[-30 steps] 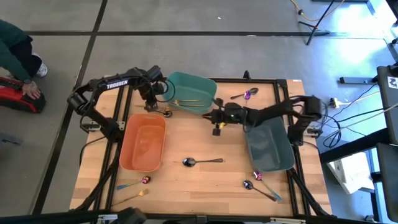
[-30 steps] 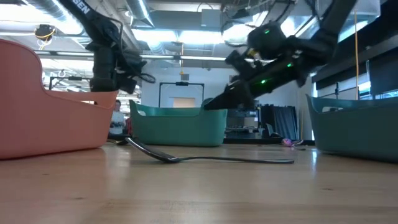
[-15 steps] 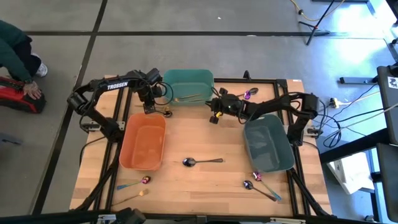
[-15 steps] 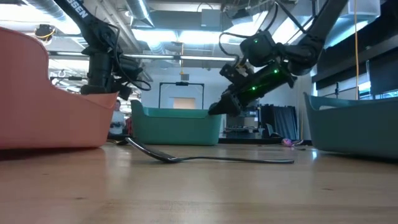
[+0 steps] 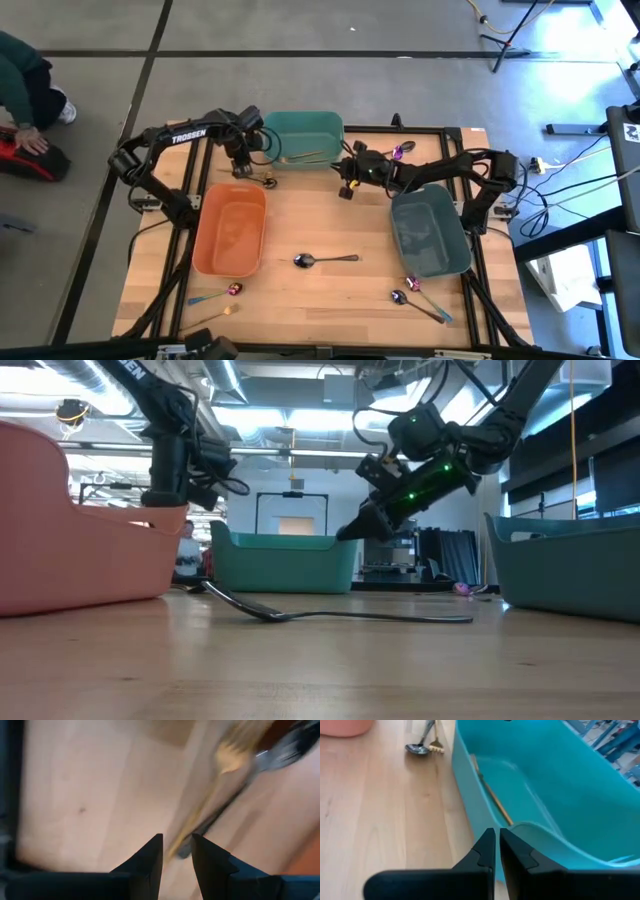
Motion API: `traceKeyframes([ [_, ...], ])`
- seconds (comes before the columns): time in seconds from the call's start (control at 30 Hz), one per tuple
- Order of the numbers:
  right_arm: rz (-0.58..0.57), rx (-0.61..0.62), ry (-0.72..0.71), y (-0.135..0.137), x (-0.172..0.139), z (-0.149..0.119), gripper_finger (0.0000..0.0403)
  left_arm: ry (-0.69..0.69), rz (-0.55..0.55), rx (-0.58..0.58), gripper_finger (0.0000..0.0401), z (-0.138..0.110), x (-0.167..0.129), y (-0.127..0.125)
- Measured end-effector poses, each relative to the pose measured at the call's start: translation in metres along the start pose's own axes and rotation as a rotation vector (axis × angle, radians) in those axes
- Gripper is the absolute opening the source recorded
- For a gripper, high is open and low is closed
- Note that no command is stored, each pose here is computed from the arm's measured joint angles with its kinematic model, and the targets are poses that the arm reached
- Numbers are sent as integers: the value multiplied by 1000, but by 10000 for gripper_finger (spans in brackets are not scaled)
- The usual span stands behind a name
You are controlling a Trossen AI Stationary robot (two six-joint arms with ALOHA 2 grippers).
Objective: Sort silverware by color (type)
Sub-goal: Put the gold fork into the green bin
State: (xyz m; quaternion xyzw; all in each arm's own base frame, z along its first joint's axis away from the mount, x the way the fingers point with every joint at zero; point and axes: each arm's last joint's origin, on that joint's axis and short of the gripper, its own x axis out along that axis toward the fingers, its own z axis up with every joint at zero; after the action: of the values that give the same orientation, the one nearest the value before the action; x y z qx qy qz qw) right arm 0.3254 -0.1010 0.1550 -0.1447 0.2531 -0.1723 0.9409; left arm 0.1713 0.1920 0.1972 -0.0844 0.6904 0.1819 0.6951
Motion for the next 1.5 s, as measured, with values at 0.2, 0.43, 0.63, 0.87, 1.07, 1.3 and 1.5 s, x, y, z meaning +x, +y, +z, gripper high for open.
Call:
traceKeyframes([
  [0.2,39,13,-11,1,0,0,19,35,133,21,96,-3,11,1],
  [0.43,70,15,-24,2,0,1,19,34,163,21,96,-3,14,0],
  [0.63,77,14,-9,3,0,-1,19,75,104,97,96,-4,19,-22],
  [0.87,137,-30,-27,18,-3,4,19,70,-16,86,96,-4,18,-39],
  [1.07,182,-79,-45,34,-6,8,19,71,8,74,96,-4,18,-37],
  [1.3,207,-71,-36,34,-6,7,19,11,35,-74,106,-5,21,-14],
  [1.5,233,-70,-22,35,-6,5,19,-76,-24,-78,127,-4,23,-2],
])
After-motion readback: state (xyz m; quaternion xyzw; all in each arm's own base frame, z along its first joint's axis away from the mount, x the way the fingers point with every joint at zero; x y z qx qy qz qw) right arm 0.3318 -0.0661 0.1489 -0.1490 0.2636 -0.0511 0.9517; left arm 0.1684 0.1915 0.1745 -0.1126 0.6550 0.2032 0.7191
